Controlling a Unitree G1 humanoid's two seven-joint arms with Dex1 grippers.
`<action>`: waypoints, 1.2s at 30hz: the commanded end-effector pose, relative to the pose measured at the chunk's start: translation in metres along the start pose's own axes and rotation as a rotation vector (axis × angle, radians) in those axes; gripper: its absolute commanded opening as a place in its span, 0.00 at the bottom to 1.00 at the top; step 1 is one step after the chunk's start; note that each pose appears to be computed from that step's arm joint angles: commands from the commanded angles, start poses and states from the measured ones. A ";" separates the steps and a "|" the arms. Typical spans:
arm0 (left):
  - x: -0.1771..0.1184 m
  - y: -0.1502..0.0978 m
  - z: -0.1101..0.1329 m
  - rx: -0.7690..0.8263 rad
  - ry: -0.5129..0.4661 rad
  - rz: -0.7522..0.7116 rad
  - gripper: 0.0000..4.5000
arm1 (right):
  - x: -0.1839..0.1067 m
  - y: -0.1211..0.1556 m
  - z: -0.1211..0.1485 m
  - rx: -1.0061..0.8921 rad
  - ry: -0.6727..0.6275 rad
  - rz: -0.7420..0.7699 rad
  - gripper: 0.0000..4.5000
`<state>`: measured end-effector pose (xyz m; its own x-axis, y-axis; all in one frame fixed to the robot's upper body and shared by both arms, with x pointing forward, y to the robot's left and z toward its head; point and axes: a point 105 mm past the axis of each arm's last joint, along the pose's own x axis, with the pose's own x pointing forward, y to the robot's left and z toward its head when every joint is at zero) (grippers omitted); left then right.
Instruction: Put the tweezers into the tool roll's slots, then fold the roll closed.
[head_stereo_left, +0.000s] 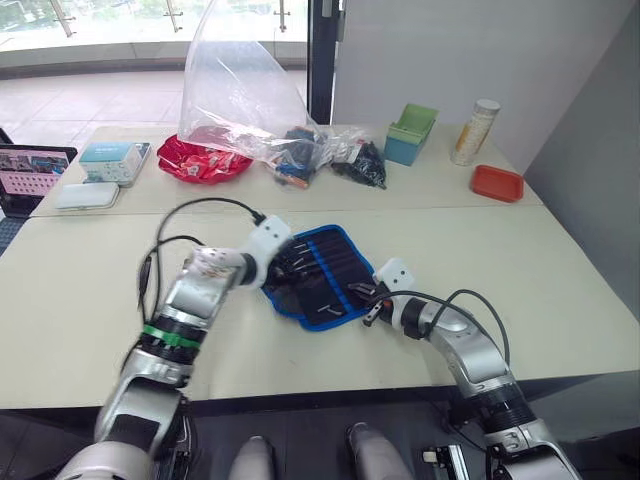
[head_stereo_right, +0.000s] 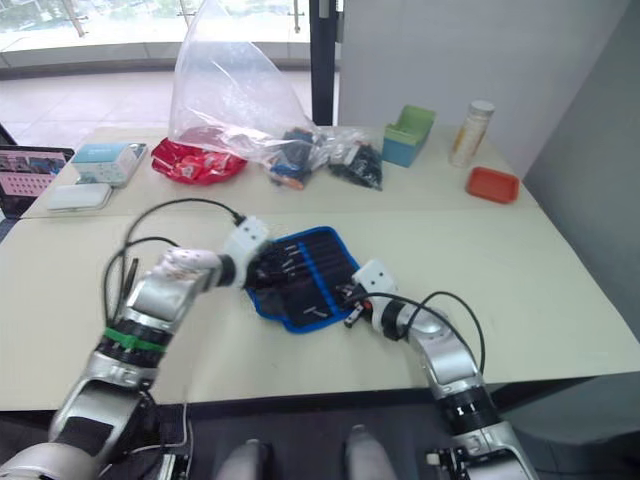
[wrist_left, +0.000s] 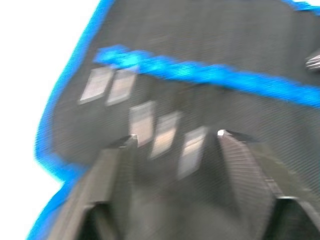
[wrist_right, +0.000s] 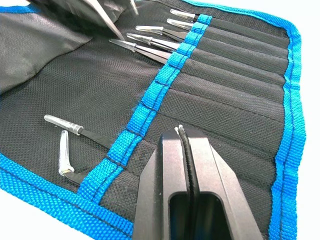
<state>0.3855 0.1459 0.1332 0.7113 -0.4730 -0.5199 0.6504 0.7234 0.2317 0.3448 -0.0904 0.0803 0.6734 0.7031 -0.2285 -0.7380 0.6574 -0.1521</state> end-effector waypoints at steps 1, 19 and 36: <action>-0.035 0.022 0.031 -0.042 -0.158 0.025 0.99 | -0.003 -0.004 -0.015 0.021 0.044 -0.014 0.00; -0.163 0.084 -0.071 -0.170 -0.324 0.584 0.99 | 0.006 -0.006 0.015 -0.020 -0.083 0.063 0.00; -0.217 0.023 -0.186 -0.406 -0.358 0.772 0.99 | 0.016 0.008 -0.002 0.011 -0.047 0.131 0.00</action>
<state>0.2033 0.3538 0.0952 0.9906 0.1112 -0.0795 -0.1061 0.9922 0.0655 0.3528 -0.0790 0.0832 0.5957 0.7842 -0.1736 -0.8032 0.5813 -0.1304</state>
